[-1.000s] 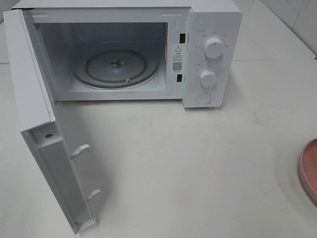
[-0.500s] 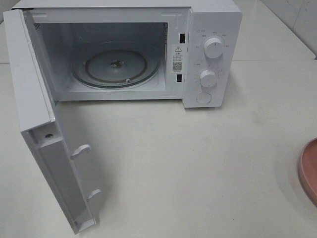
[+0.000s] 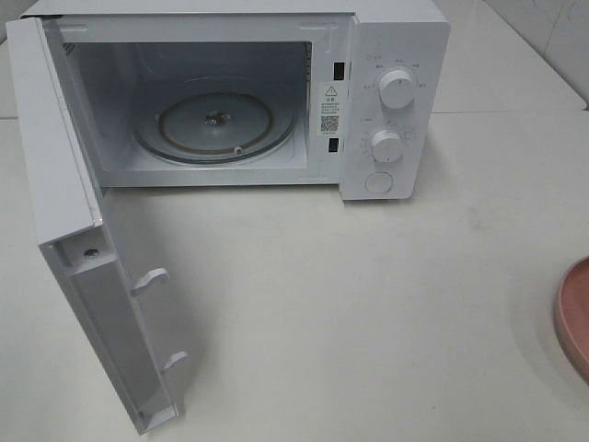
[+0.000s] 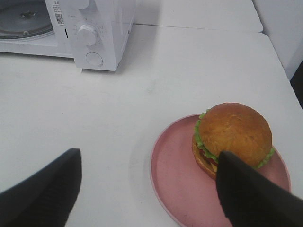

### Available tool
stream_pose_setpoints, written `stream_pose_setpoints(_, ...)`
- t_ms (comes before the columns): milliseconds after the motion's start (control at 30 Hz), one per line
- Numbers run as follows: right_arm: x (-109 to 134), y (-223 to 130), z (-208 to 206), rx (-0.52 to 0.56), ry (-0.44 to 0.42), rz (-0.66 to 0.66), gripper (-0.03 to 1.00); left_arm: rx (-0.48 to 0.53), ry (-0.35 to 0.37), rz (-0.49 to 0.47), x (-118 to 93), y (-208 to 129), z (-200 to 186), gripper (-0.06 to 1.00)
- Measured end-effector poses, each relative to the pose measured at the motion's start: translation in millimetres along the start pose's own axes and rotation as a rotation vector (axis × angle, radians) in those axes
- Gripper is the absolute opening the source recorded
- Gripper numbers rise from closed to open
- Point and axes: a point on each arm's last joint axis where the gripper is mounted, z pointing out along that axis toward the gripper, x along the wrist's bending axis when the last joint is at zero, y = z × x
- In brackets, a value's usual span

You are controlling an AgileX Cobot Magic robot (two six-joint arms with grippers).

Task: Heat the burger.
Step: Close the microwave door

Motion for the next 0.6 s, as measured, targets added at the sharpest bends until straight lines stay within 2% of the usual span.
stream_pose_setpoints(533,0.0,0.0,0.0,0.000,0.000,0.000,0.76,0.000,0.000,0.000,0.0,0.0,0.0,0.99)
stream_pose_setpoints(600,0.0,0.0,0.0,0.000,0.000,0.000,0.76,0.013,-0.017,-0.011,-1.5,1.2,2.0,0.99)
